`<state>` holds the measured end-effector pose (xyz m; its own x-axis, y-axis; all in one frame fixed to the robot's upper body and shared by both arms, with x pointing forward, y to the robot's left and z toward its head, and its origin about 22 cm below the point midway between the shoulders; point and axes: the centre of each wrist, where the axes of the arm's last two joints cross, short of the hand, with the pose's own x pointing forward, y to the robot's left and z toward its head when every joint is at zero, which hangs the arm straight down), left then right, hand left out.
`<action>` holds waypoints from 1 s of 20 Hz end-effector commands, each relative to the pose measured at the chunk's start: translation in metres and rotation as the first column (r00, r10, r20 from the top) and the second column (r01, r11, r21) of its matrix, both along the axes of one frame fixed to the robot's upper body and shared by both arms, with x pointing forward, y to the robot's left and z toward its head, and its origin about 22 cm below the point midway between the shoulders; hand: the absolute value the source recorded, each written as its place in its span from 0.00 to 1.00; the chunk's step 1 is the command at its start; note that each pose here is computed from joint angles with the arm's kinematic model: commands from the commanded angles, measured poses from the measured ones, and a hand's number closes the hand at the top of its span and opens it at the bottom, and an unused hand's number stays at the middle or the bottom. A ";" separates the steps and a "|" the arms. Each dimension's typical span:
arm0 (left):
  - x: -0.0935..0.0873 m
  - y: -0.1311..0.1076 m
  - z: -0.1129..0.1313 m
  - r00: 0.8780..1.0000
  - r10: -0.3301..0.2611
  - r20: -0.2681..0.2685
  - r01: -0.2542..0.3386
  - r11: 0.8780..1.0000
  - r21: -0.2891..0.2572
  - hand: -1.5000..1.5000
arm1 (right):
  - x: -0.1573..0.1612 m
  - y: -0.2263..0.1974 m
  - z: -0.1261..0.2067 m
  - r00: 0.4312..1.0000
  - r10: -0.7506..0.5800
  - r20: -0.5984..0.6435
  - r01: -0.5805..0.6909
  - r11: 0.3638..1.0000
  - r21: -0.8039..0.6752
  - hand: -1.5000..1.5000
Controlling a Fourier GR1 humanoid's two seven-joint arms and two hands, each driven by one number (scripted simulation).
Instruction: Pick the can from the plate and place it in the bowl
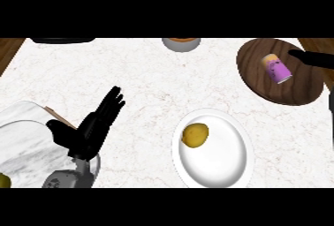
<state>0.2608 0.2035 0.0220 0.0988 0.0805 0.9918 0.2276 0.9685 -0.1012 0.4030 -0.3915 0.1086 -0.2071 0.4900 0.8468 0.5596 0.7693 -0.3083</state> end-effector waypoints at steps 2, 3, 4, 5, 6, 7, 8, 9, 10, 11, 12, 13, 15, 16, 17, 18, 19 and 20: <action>-0.004 0.004 -0.008 0.999 0.052 -0.016 -0.052 0.999 -0.008 0.50 | -0.033 -0.011 -0.017 0.986 0.115 0.123 -0.124 0.990 0.071 0.00; -0.018 0.016 -0.016 0.999 0.040 -0.037 -0.039 0.999 0.010 0.50 | -0.047 -0.022 -0.019 0.983 0.103 0.153 -0.111 0.993 0.043 0.00; -0.015 0.007 -0.018 0.998 0.061 -0.028 -0.061 0.998 -0.001 0.50 | -0.051 -0.019 -0.013 0.979 0.115 0.166 -0.123 0.992 0.038 0.00; -0.002 0.006 -0.004 0.998 0.058 -0.009 -0.058 0.998 -0.011 0.50 | -0.060 -0.014 -0.021 0.977 0.142 0.161 -0.148 0.989 0.024 0.00; -0.015 0.020 -0.013 0.997 0.068 -0.022 -0.067 0.997 0.032 0.50 | -0.070 -0.007 -0.042 0.973 0.166 0.161 -0.175 0.984 0.038 0.00; -0.003 0.022 -0.001 0.997 0.063 -0.033 -0.062 0.998 0.016 0.50 | -0.080 -0.005 -0.042 0.972 0.157 0.175 -0.165 0.986 0.035 0.00; -0.010 0.029 -0.006 0.995 0.095 -0.025 -0.095 0.995 0.023 0.50 | -0.095 -0.016 -0.049 0.971 0.178 0.157 -0.185 0.982 0.031 0.00; -0.010 0.022 -0.007 0.994 0.106 -0.015 -0.105 0.994 0.021 0.50 | -0.114 -0.015 -0.068 0.976 0.165 0.143 -0.172 0.985 0.034 0.00; -0.012 0.031 -0.009 0.993 0.118 -0.027 -0.118 0.993 0.013 0.50 | -0.134 -0.024 -0.075 0.973 0.173 0.153 -0.176 0.984 0.006 1.00; -0.018 0.033 -0.014 0.994 0.101 -0.028 -0.101 0.995 0.017 0.50 | -0.145 -0.023 -0.071 0.973 0.180 0.144 -0.180 0.984 -0.010 1.00; -0.015 0.026 -0.007 0.996 0.087 -0.019 -0.087 0.996 0.003 0.50 | -0.165 -0.017 -0.093 0.975 0.183 0.125 -0.185 0.983 0.005 1.00; -0.011 0.026 -0.001 0.993 0.115 -0.015 -0.115 0.993 0.011 0.50 | -0.185 -0.021 -0.100 0.975 0.186 0.117 -0.187 0.982 -0.003 1.00; -0.014 0.034 -0.004 0.992 0.125 -0.012 -0.125 0.992 0.007 0.50 | -0.221 -0.009 -0.125 0.974 0.206 0.091 -0.210 0.977 0.037 1.00; -0.022 0.030 -0.012 0.993 0.119 -0.015 -0.119 0.992 0.030 0.50 | -0.239 -0.008 -0.127 0.975 0.207 0.081 -0.211 0.977 0.042 1.00; -0.018 0.027 -0.013 0.993 0.117 -0.028 -0.117 0.993 0.000 0.50 | -0.260 -0.011 -0.135 0.978 0.197 0.063 -0.200 0.979 0.046 1.00; -0.021 0.035 -0.013 0.991 0.128 -0.035 -0.128 0.992 0.008 0.50 | -0.284 -0.015 -0.138 0.977 0.208 0.046 -0.209 0.977 0.036 1.00; -0.016 0.032 -0.007 0.993 0.117 -0.014 -0.117 0.993 0.006 0.50 | -0.303 -0.013 -0.144 0.976 0.218 0.006 -0.218 0.975 0.045 1.00; -0.021 0.030 -0.012 0.993 0.116 -0.027 -0.117 0.993 -0.004 0.50 | -0.328 -0.015 -0.146 0.969 0.247 -0.021 -0.246 0.969 0.041 1.00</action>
